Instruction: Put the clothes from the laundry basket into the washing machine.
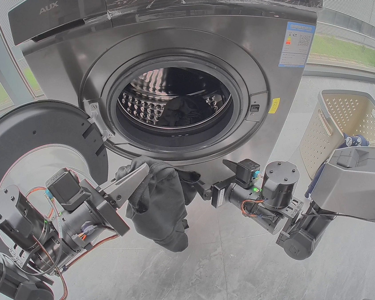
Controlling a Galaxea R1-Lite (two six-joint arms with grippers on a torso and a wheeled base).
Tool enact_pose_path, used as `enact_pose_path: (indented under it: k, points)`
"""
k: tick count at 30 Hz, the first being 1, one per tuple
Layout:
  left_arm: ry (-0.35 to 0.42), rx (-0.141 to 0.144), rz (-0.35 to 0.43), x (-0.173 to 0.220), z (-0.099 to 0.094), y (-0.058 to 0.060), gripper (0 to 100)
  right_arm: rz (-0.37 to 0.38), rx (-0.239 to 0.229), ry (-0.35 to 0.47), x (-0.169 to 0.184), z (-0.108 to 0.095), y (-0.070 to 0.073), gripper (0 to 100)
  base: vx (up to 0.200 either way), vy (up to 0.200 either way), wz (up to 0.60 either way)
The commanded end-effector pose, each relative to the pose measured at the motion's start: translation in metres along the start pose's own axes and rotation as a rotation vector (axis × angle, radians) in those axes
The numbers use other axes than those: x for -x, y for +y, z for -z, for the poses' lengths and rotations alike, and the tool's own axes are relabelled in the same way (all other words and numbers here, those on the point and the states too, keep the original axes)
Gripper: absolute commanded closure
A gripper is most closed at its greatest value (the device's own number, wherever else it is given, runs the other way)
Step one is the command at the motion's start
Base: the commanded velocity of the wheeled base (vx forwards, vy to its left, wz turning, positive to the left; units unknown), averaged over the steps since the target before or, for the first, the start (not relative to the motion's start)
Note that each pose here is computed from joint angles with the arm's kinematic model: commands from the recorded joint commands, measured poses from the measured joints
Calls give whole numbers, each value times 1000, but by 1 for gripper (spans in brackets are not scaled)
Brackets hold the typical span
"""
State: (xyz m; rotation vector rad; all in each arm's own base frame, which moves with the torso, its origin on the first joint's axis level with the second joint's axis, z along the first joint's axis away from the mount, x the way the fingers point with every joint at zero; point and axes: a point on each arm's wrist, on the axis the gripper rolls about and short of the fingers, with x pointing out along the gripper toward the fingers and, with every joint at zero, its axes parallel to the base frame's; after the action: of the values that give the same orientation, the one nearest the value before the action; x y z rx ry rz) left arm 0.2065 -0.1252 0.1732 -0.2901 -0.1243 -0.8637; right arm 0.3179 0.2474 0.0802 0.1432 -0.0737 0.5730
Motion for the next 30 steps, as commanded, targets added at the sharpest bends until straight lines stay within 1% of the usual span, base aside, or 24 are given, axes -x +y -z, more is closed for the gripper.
enact_pose_path:
  k: [1,5,6,7,10,13,20,25,30]
  points:
    - [-1,0,-1,0,0,0,100,-19,0,17,0,8,8,0,0,0,0]
    - [-2,0,0,0,0,0,100,-53,-5,29,0,13,21,0,0,0,0]
    - [-2,0,0,0,0,0,100,-53,-5,29,0,13,21,0,0,0,0]
    - [-4,-1,-3,0,-1,1,100,-73,-7,31,2,14,29,0,0,0,0]
    - [-4,-1,-7,0,-1,2,100,-102,-11,27,3,13,41,0,0,0,0]
    - [-1,-1,-10,0,0,2,100,-115,-17,4,1,7,47,0,0,0,0]
    - [-3,-1,-9,0,-1,2,100,-110,-31,-54,-7,-7,46,0,0,0,0]
    - [-1,-1,-13,0,0,3,100,-105,-32,-57,-5,-11,43,0,0,0,0]
    - [-8,-4,-14,-1,-2,4,100,-91,-22,-12,7,-8,37,0,0,0,0]
